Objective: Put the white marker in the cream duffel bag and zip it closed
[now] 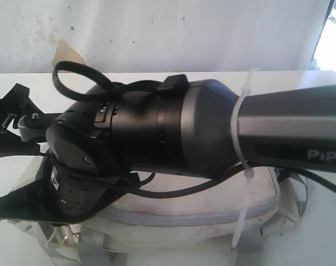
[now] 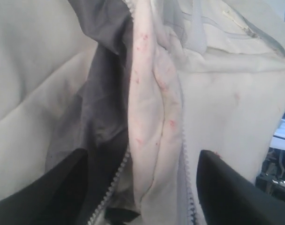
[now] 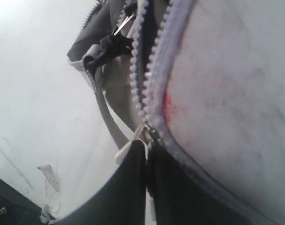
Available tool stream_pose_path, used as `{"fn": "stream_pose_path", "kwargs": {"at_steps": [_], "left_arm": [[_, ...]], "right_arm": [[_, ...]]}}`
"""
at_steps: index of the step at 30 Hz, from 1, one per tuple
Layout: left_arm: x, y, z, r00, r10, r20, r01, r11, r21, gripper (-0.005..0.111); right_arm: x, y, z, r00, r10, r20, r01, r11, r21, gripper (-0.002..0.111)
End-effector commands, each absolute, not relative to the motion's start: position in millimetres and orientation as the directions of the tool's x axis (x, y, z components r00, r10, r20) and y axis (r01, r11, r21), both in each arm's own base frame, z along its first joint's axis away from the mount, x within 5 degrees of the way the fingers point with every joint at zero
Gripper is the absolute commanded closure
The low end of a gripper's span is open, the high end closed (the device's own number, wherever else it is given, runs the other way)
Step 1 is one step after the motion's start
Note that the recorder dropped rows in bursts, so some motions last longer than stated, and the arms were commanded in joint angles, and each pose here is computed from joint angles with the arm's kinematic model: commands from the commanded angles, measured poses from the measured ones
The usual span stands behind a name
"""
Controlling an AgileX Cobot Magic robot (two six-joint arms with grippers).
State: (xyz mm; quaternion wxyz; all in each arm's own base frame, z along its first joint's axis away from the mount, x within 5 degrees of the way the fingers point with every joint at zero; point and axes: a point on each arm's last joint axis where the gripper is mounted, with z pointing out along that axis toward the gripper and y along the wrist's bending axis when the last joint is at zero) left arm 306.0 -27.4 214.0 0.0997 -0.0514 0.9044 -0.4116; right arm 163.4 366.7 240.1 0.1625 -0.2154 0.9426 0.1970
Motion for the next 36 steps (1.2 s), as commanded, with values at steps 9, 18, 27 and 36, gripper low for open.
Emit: {"fn": "stream_pose_path", "kwargs": {"at_steps": [9,18,27,36], "left_arm": [[297,-36,224,-0.987,-0.157,-0.029,-0.062,0.547,-0.835,0.036],[276,-41,201,-0.981,-0.177,0.074,-0.153,0.491,-0.858,0.050],[274,-48,200,-0.979,-0.200,0.047,-0.130,0.423,-0.897,0.035],[269,-68,199,-0.992,-0.116,0.045,-0.092,0.442,-0.893,0.090]], "right_arm": [[172,362,247,-0.836,-0.343,-0.428,-0.492,0.814,0.309,0.108],[180,360,248,-0.839,-0.318,-0.442,-0.479,0.817,0.320,0.108],[179,361,248,-0.837,-0.321,-0.443,-0.481,0.816,0.319,0.108],[179,360,248,-0.838,-0.321,-0.441,-0.481,0.817,0.318,0.108]]}}
